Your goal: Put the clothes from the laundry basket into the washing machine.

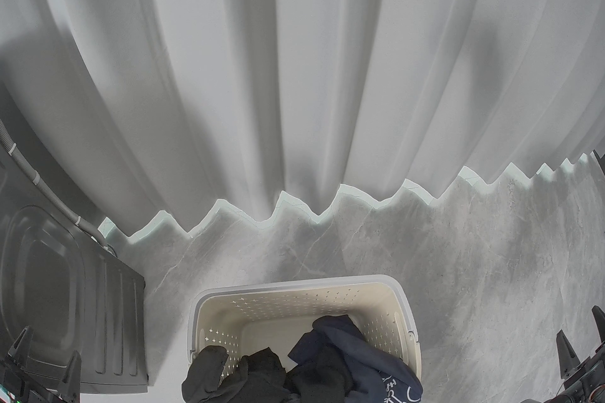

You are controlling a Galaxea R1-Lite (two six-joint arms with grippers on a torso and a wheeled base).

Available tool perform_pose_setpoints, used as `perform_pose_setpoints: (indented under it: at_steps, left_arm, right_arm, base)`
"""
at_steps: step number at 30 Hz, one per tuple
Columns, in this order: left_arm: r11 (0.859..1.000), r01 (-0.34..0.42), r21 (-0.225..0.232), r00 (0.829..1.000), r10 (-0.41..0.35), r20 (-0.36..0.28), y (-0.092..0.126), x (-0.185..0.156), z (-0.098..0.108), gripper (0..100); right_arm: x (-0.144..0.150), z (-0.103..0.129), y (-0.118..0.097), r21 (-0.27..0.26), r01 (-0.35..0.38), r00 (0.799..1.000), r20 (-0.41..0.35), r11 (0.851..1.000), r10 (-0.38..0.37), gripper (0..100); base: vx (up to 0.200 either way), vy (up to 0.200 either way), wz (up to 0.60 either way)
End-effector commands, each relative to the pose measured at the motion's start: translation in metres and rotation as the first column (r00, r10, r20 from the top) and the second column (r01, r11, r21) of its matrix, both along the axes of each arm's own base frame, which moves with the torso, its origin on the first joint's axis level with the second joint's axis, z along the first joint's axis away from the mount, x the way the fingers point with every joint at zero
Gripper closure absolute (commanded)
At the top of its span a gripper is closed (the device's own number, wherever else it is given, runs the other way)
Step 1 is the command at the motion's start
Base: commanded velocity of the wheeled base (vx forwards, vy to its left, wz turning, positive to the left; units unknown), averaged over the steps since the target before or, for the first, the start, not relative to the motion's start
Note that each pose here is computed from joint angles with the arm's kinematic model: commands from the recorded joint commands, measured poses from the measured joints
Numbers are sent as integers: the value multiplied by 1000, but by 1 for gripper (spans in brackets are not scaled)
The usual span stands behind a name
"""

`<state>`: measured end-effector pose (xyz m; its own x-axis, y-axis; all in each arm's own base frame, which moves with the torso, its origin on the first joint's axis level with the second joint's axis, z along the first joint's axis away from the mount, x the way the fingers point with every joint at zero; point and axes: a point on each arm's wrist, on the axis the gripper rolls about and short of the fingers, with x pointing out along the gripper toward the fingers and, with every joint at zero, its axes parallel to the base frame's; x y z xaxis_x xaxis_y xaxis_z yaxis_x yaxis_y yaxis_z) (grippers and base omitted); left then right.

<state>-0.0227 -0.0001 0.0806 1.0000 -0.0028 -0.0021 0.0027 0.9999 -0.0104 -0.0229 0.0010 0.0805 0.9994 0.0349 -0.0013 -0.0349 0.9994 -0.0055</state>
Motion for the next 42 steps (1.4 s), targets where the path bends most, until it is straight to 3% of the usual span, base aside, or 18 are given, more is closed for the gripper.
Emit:
perform_pose_setpoints:
  at_steps: [1,18,42]
  left_arm:
    - [1000,0,0,1000,0,-1,0,0,-5,0]
    - [1000,-1,0,1000,1,-1,0,0,-5,0]
    - [1000,-1,-2,1000,1,-1,0,0,-5,0]
  right_arm:
    - [1,-5,0,0,-2,1000,-16,1000,2,0]
    - [1,-5,0,-1,-2,1000,-14,1000,2,0]
    - [1,-5,0,0,-2,1000,-16,1000,2,0]
  base:
    - [0,0,0]
    - [0,0,0]
    - [-200,0,0]
